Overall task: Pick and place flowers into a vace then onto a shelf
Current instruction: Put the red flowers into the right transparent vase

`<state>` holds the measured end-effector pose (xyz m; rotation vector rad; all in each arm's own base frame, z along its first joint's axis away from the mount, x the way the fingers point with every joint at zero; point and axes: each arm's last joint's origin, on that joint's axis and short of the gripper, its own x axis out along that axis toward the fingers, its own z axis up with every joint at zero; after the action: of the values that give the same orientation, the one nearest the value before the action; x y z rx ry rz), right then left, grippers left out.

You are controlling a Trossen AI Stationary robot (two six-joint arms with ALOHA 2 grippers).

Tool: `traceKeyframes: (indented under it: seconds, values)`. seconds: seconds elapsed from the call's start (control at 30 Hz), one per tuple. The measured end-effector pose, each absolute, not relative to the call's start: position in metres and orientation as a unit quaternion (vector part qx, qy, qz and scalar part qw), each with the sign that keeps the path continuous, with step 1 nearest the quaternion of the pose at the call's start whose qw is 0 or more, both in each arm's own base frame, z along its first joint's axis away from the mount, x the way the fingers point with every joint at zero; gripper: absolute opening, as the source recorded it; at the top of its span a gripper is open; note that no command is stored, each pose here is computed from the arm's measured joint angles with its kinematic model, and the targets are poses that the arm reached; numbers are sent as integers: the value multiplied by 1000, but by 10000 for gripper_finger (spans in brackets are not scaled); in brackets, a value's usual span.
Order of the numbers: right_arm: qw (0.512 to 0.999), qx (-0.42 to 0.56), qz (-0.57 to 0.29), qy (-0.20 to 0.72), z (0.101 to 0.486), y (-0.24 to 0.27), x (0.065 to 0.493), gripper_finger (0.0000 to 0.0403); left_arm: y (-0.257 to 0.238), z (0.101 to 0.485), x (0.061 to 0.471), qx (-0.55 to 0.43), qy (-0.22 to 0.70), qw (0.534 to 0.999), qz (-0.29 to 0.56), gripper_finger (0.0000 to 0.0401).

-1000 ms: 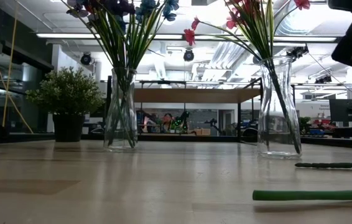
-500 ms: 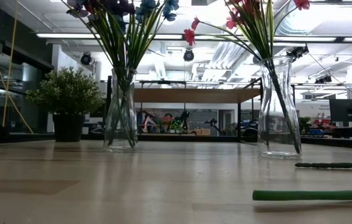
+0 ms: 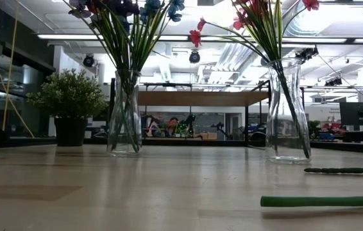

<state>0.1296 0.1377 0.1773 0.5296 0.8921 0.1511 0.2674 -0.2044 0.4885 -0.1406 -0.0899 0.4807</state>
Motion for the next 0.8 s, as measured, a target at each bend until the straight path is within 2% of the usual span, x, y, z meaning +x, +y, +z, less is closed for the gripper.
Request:
traceKeyframes:
  seconds: [0.3, 0.8]
  values:
    - [855, 200, 30, 477, 150, 143, 134, 165, -204, 488, 267, -78, -47, 968, 236, 271]
    - [854, 147, 24, 498, 134, 146, 138, 165, -205, 488, 267, -78, -47, 968, 234, 271]
